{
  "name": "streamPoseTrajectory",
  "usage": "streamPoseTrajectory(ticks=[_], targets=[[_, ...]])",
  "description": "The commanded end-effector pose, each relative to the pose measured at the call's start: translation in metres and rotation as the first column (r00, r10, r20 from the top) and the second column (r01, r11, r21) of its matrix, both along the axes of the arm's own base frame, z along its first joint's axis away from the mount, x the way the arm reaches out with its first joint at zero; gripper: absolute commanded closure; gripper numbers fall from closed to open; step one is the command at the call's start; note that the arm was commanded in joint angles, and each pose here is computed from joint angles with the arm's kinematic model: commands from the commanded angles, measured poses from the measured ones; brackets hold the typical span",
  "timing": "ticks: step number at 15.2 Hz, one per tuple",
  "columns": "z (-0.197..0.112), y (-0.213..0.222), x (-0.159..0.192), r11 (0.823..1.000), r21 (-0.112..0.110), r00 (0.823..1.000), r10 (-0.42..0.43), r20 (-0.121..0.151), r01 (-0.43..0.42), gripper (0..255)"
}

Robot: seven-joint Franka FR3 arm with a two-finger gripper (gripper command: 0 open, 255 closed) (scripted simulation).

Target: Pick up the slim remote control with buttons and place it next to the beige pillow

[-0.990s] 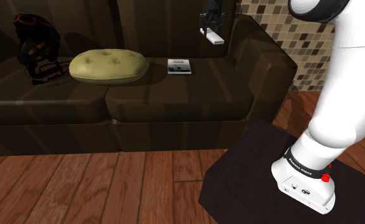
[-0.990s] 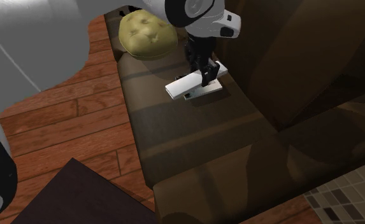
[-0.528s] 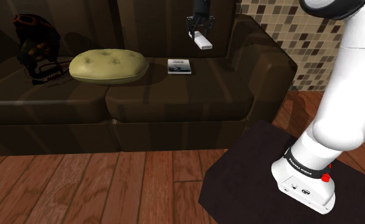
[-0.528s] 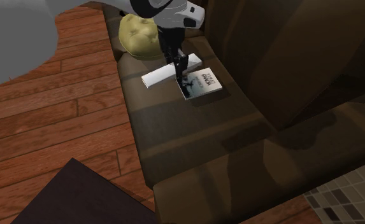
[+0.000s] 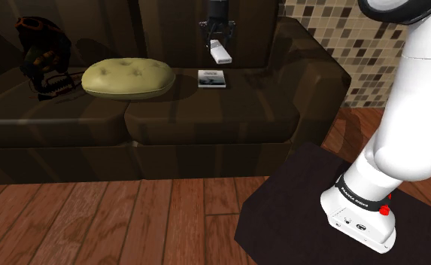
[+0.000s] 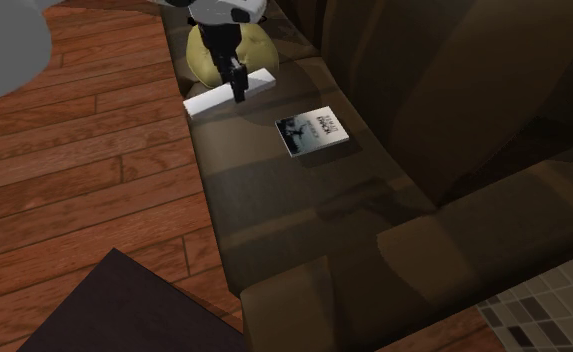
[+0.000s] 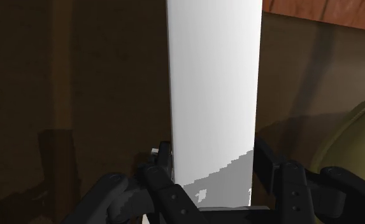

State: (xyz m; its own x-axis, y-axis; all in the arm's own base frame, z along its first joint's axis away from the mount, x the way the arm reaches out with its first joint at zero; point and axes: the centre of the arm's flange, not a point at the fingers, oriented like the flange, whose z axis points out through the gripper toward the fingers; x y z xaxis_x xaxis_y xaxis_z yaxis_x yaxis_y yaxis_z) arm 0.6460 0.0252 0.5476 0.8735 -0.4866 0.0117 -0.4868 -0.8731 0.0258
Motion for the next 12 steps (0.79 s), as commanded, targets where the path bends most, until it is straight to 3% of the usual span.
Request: streamPoseTrajectory(ticks=[1, 5, 12], targets=[[0.001, 0.025, 0.0, 1.0, 0.0, 1.0, -0.002, 0.0, 0.002, 255], [0.002, 0.088, 0.001, 1.0, 0.0, 1.0, -0.002, 0.0, 0.002, 255], [-0.035, 0.088, 0.001, 1.0, 0.0, 1.0, -0.002, 0.0, 0.002, 255]])
